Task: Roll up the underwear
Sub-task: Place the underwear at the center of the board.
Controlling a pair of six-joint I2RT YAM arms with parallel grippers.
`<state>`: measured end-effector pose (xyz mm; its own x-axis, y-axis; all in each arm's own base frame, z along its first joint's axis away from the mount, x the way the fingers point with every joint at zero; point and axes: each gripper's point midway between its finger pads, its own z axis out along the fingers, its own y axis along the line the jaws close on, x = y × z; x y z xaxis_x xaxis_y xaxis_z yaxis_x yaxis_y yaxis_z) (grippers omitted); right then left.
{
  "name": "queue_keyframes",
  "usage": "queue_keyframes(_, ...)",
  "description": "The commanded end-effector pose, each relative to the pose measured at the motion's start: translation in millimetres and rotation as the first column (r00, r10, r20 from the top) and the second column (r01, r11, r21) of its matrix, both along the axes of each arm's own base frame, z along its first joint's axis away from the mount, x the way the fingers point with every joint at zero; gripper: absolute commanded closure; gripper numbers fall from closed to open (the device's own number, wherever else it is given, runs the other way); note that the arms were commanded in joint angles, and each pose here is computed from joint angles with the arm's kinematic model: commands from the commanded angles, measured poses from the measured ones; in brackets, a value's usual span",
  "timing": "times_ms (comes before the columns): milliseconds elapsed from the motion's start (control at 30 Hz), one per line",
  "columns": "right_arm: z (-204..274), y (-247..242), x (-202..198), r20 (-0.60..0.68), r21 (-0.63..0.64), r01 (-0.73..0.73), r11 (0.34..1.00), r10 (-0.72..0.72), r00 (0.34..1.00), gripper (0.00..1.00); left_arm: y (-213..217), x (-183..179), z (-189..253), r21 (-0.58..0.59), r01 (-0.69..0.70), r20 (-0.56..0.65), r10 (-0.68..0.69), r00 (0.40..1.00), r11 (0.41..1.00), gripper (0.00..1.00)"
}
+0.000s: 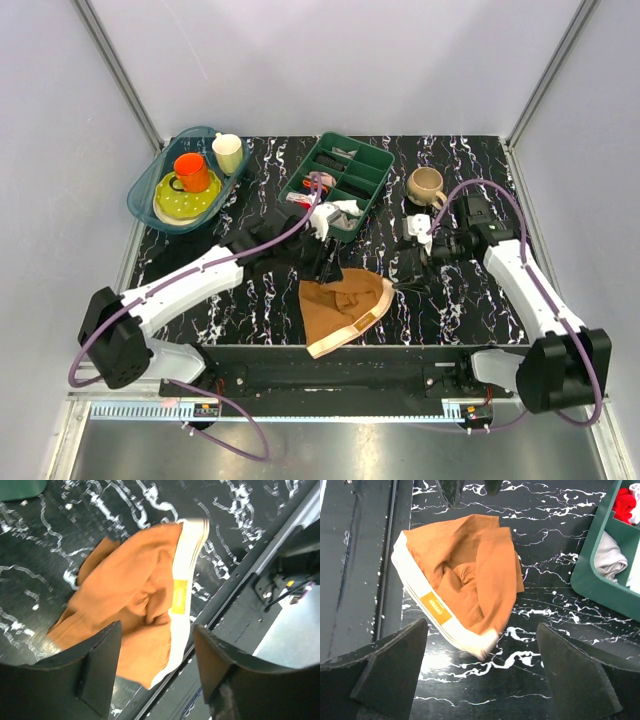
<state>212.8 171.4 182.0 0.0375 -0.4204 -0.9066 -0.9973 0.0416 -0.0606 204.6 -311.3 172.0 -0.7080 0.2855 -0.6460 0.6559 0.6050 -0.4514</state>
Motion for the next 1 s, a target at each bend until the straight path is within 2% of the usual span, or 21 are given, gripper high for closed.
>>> queue_keyframes(0,-0.3,3.8,5.3,0.157,-0.060,-0.153,0.986,0.161,0.974,0.01,31.8,14.3,42.5,0.031,-0.082,0.206,0.074,0.976,0.996,0.33)
queue_keyframes(33,-6.3,7.9,0.3,0.179,-0.089,-0.201,0.976,0.214,0.960,0.00,45.8,8.3,52.4,0.009,-0.105,0.246,0.100,0.964,0.994,0.29)
queue_keyframes(100,-28.3,7.3,-2.8,0.209,-0.203,-0.254,0.946,0.296,0.932,0.00,55.8,1.6,56.1,-0.032,-0.122,0.272,0.126,0.954,0.992,0.12)
queue_keyframes(133,-33.9,17.7,-8.9,0.227,-0.240,-0.301,0.923,0.355,0.907,0.00,61.9,-10.7,45.6,-0.060,-0.127,0.243,0.138,0.960,0.990,0.08)
queue_keyframes(167,-40.4,19.9,1.6,0.274,-0.299,-0.291,0.909,0.374,0.886,0.00,62.5,-14.9,40.6,-0.081,-0.131,0.225,0.146,0.963,0.988,0.06)
queue_keyframes(200,-47.9,23.4,0.5,0.280,-0.325,-0.308,0.894,0.402,0.872,0.00,55.8,-23.2,38.9,-0.125,-0.101,0.191,0.124,0.974,0.987,0.07)
queue_keyframes(233,-52.6,28.6,-0.5,0.292,-0.352,-0.333,0.875,0.440,0.849,0.00,54.4,-32.6,20.3,-0.123,-0.113,0.106,0.127,0.986,0.986,0.07)
queue_keyframes(267,-66.4,31.1,-3.6,0.264,-0.405,-0.368,0.837,0.493,0.829,0.01,51.6,-39.7,13.3,-0.120,-0.110,0.065,0.118,0.991,0.987,0.13)
queue_keyframes(300,-77.1,30.2,-6.3,0.261,-0.442,-0.402,0.802,0.544,0.798,0.04,51.9,-43.6,4.1,-0.100,-0.141,0.021,0.144,0.989,0.985,0.14)
queue_keyframes(400,-108.5,19.0,-7.0,0.227,-0.537,-0.411,0.736,0.596,0.770,0.08,46.8,-66.0,-18.9,-0.041,-0.125,-0.015,0.124,0.992,0.991,0.15)
queue_keyframes(533,-121.0,12.4,-0.5,0.213,-0.571,-0.365,0.736,0.562,0.799,0.14,57.9,-73.6,-59.7,0.059,-0.235,-0.107,0.240,0.965,0.970,0.18)
queue_keyframes(633,-131.6,7.4,0.9,0.212,-0.591,-0.342,0.731,0.550,0.808,0.17,57.0,-75.4,-81.6,0.077,-0.281,-0.165,0.290,0.943,0.957,0.21)
queue_keyframes(667,-129.2,7.4,2.4,0.214,-0.585,-0.318,0.746,0.520,0.827,0.19,56.3,-74.9,-84.6,0.081,-0.287,-0.172,0.297,0.939,0.954,0.21)
queue_keyframes(700,-121.9,10.0,3.2,0.181,-0.555,-0.263,0.789,0.424,0.888,0.21,55.2,-72.7,-85.5,0.079,-0.298,-0.169,0.308,0.936,0.951,0.21)
queue_keyframes(733,-113.5,11.9,4.8,0.169,-0.527,-0.227,0.819,0.363,0.916,0.22,55.3,-71.5,-86.7,0.080,-0.304,-0.166,0.313,0.935,0.949,0.21)
queue_keyframes(800,-84.1,23.3,-2.2,0.103,-0.409,-0.149,0.900,0.208,0.973,0.22,53.6,-61.8,-82.0,0.055,-0.326,-0.123,0.330,0.936,0.944,0.21)
queue_keyframes(867,-61.0,30.2,-6.5,0.065,-0.329,-0.085,0.940,0.112,0.992,0.22,49.1,-51.1,-68.7,0.015,-0.315,-0.067,0.315,0.947,0.949,0.18)
queue_keyframes(900,-53.9,32.0,-7.6,-0.030,-0.307,0.013,0.952,-0.024,0.999,0.21,47.6,-44.9,-61.7,0.013,-0.267,0.006,0.267,0.964,0.964,0.18)
queue_keyframes(967,-47.7,26.5,11.2,-0.034,-0.311,0.178,0.934,-0.198,0.980,0.19,38.6,-28.3,-39.3,0.012,-0.204,0.114,0.202,0.973,0.979,0.15)
